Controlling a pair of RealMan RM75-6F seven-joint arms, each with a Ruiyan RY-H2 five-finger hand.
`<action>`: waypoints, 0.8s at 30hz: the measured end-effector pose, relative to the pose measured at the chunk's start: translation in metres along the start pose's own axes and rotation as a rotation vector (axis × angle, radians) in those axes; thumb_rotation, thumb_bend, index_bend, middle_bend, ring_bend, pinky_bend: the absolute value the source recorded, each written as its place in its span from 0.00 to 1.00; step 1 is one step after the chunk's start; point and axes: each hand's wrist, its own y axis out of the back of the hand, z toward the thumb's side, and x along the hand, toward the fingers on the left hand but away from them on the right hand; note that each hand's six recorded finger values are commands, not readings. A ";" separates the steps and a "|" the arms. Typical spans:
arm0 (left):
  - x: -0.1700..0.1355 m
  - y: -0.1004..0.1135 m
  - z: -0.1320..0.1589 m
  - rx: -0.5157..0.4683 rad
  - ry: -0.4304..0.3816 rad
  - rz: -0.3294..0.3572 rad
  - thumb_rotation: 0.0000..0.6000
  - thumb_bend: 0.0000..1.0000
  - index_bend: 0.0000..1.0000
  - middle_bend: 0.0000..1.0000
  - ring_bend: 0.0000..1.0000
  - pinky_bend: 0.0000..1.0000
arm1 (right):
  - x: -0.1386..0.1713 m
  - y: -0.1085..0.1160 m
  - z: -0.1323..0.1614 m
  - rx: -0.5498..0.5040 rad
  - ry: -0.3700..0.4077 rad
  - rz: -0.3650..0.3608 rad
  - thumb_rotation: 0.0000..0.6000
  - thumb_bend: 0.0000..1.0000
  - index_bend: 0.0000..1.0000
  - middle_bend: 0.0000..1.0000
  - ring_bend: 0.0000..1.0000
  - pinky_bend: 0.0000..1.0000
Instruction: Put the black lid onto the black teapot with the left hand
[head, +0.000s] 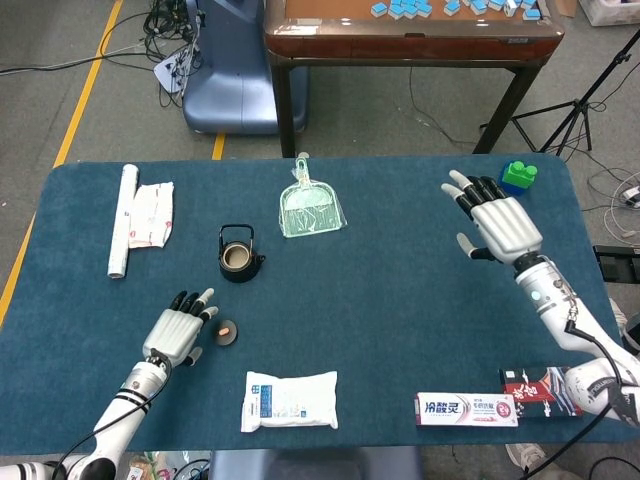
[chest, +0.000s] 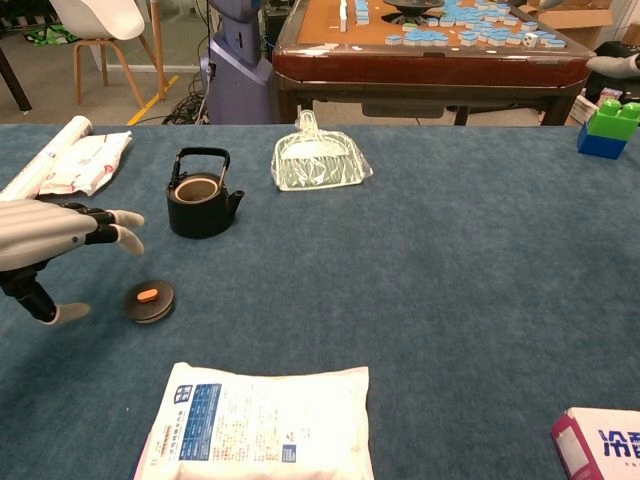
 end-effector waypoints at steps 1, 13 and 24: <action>0.001 0.000 0.002 0.002 -0.002 -0.001 1.00 0.31 0.19 0.00 0.00 0.00 | 0.000 0.001 -0.001 -0.001 0.000 -0.001 1.00 0.45 0.00 0.00 0.00 0.00; 0.013 -0.004 0.019 0.021 -0.007 -0.011 1.00 0.31 0.19 0.00 0.00 0.00 | 0.002 0.001 -0.014 -0.004 -0.008 0.001 1.00 0.45 0.00 0.00 0.00 0.00; 0.020 -0.008 0.026 0.028 -0.018 -0.031 1.00 0.31 0.19 0.00 0.00 0.00 | 0.003 -0.001 -0.021 -0.005 -0.014 0.005 1.00 0.45 0.00 0.00 0.00 0.00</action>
